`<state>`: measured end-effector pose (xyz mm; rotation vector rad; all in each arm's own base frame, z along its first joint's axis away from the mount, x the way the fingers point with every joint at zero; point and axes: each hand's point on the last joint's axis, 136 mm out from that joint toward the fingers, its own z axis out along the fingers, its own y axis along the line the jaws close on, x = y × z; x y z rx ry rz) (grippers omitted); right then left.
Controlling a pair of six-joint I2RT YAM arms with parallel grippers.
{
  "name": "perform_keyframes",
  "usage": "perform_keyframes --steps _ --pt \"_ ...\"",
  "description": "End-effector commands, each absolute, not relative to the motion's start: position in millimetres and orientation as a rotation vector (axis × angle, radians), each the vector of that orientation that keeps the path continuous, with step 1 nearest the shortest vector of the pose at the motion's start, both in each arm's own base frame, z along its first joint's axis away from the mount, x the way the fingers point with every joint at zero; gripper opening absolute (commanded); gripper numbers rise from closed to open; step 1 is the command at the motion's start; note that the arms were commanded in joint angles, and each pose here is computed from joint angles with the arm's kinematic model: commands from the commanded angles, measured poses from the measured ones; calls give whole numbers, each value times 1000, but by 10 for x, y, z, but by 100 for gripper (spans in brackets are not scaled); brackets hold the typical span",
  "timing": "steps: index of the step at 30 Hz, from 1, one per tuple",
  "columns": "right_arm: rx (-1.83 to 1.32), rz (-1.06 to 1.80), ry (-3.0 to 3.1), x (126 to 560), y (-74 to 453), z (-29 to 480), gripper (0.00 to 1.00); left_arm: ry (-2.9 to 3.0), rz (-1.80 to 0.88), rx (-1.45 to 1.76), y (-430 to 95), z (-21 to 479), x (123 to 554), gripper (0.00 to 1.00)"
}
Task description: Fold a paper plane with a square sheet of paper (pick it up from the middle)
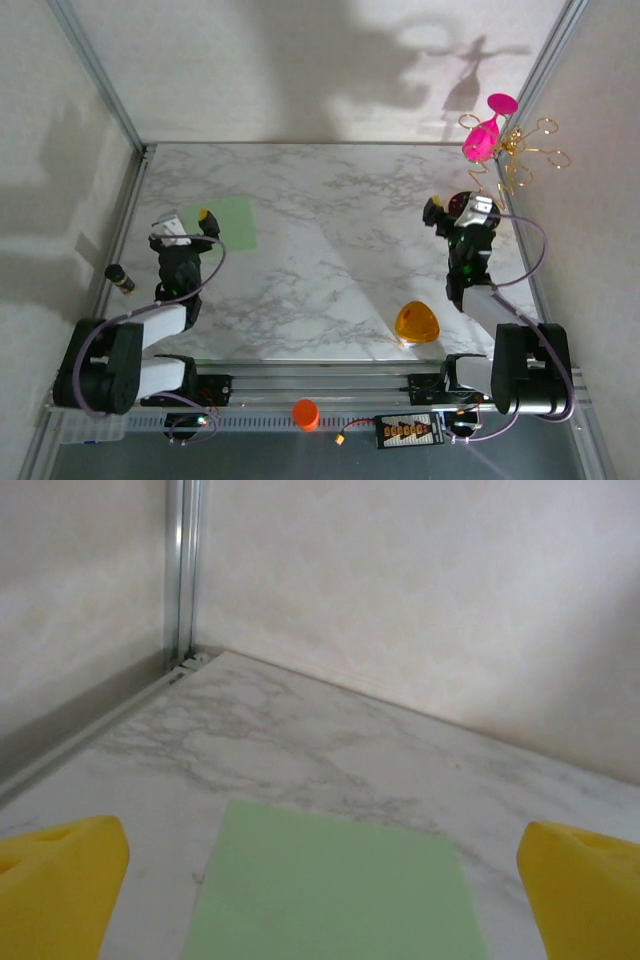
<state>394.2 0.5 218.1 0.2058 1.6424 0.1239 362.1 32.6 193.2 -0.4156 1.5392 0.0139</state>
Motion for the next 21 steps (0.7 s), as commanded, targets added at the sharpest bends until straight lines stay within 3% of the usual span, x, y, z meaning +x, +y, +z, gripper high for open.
perform_keyframes --steps 1,10,21 --pt "327 292 1819 3944 161 1965 99 1657 -93 -596 305 1880 3718 99" --pt "330 670 1892 4015 837 1877 99 2034 -253 -654 -73 1339 4196 99" --pt "303 685 2032 4275 1345 1547 99 2289 -269 -740 -253 690 4709 95"
